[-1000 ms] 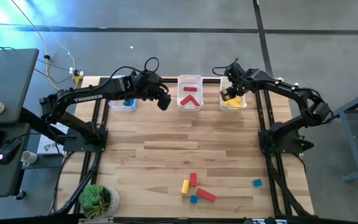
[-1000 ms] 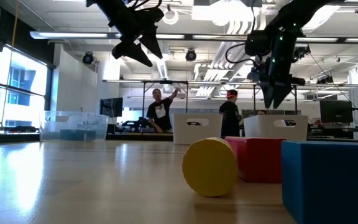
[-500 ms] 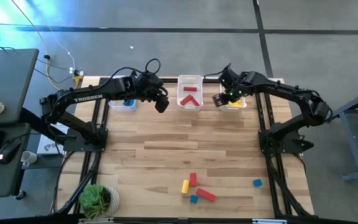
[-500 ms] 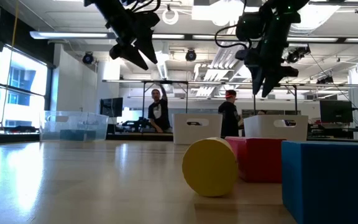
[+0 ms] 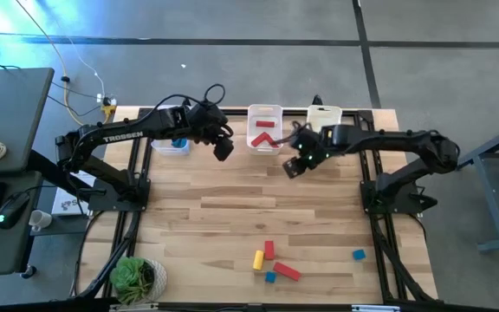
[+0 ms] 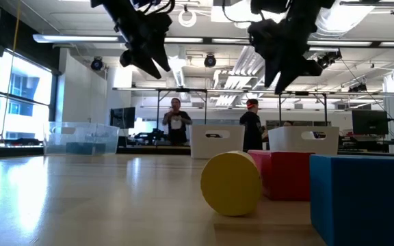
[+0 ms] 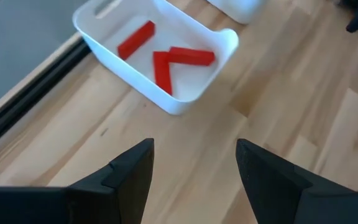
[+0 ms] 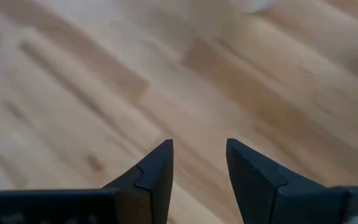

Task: Sort & place blocks by color
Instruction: Put the red block into the left white bin

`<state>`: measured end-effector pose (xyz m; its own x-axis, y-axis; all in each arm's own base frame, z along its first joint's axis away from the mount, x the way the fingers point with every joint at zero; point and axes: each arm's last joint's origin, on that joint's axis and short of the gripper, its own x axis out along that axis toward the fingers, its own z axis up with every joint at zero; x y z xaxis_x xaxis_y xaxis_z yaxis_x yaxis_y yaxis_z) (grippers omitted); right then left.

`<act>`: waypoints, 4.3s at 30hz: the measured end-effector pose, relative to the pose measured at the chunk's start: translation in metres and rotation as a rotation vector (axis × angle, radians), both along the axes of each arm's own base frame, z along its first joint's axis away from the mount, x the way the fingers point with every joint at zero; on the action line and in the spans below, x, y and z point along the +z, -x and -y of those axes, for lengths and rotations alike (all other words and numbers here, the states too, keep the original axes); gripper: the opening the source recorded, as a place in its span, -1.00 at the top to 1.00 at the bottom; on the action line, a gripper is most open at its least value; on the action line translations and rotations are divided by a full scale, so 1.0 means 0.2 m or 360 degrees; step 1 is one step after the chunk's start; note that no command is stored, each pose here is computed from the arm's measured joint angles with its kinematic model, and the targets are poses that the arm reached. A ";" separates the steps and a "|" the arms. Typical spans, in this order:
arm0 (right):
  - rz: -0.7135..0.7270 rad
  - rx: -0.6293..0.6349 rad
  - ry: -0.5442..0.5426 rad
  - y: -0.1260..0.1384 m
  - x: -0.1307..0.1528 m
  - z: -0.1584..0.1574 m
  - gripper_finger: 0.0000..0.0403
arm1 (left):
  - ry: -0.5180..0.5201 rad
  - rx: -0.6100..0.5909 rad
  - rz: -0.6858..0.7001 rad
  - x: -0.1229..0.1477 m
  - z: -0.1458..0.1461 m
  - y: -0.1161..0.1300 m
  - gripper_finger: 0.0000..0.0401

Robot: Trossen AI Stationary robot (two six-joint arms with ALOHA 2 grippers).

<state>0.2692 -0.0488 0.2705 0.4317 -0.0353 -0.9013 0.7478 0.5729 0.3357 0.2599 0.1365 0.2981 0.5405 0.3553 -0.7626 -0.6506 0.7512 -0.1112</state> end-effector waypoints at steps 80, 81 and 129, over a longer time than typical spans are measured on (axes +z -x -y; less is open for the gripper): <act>-0.0012 0.0884 0.0261 -0.27 0.01 -1.33 0.33 | 0.0491 -0.0109 -0.0460 -0.09 0.59 0.00 -0.08; -0.0027 0.0893 0.0248 -0.27 0.00 -1.34 0.33 | 0.0491 -0.0109 -0.0459 -0.09 0.59 0.00 -0.08; -0.0646 0.0800 0.0022 -0.33 -0.62 -1.53 -0.09 | 0.0472 -0.0053 -0.0450 -0.09 0.59 0.00 -0.08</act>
